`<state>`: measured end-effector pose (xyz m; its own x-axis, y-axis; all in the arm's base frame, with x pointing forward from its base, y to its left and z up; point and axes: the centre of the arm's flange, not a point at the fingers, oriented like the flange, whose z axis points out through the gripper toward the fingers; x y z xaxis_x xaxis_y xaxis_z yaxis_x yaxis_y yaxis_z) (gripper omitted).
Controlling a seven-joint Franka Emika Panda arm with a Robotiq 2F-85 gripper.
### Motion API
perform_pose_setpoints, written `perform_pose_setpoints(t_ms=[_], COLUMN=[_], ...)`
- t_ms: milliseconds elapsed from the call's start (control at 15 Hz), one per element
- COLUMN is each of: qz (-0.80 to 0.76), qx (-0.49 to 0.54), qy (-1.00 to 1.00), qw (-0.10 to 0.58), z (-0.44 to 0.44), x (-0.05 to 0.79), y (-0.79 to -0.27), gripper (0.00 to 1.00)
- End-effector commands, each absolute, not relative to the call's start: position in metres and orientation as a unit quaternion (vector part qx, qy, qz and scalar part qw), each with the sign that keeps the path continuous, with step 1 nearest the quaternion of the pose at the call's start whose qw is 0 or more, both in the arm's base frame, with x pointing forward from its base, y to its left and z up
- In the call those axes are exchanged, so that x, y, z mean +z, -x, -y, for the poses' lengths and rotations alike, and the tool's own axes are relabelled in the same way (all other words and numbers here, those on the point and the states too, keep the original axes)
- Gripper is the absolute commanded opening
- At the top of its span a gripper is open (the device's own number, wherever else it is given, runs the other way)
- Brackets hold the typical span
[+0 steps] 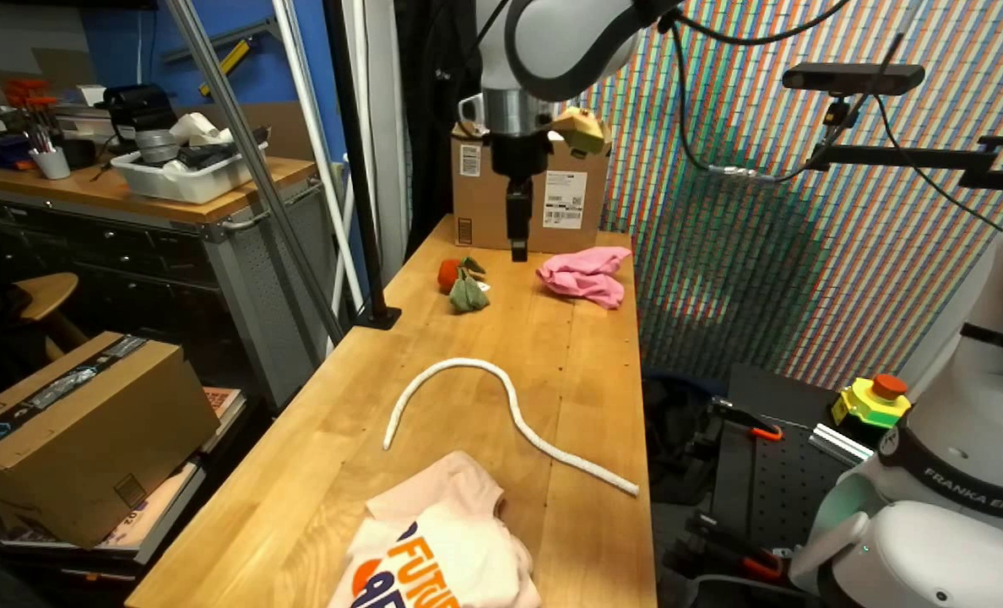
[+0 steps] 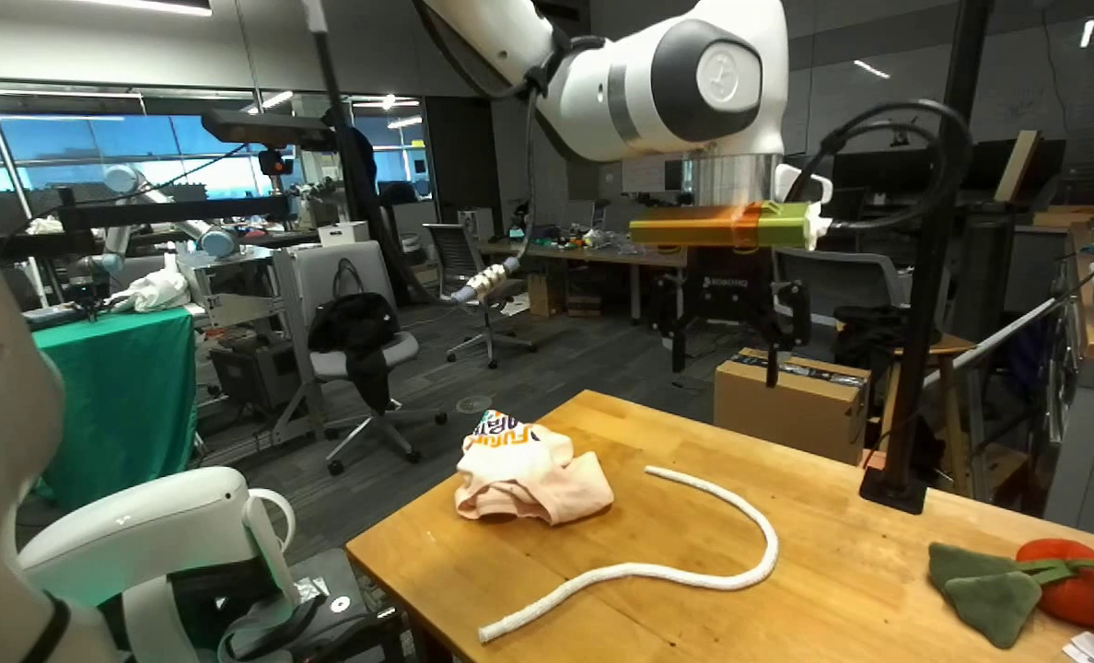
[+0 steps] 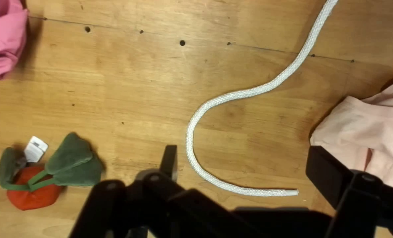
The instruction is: Spread the pile on the table
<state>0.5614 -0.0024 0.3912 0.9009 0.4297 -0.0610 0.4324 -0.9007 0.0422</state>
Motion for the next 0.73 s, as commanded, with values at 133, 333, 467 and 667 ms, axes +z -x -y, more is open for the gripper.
perform_pose_setpoints(t_ms=[133,333,467,667], qz=[-0.249,-0.245,-0.25,-0.253], qx=[0.041,0.028,0.042,0.046], qy=[-0.967,-0.969,-0.967,-0.966], qw=[0.024,0.019,0.013,0.011], z=[0.053,0.056,0.065,0.064], x=[0.458,0.457,0.467,0.467], y=[-0.461,-0.477,-0.455,-0.445], gripper=[1.0,1.0,1.0,1.0])
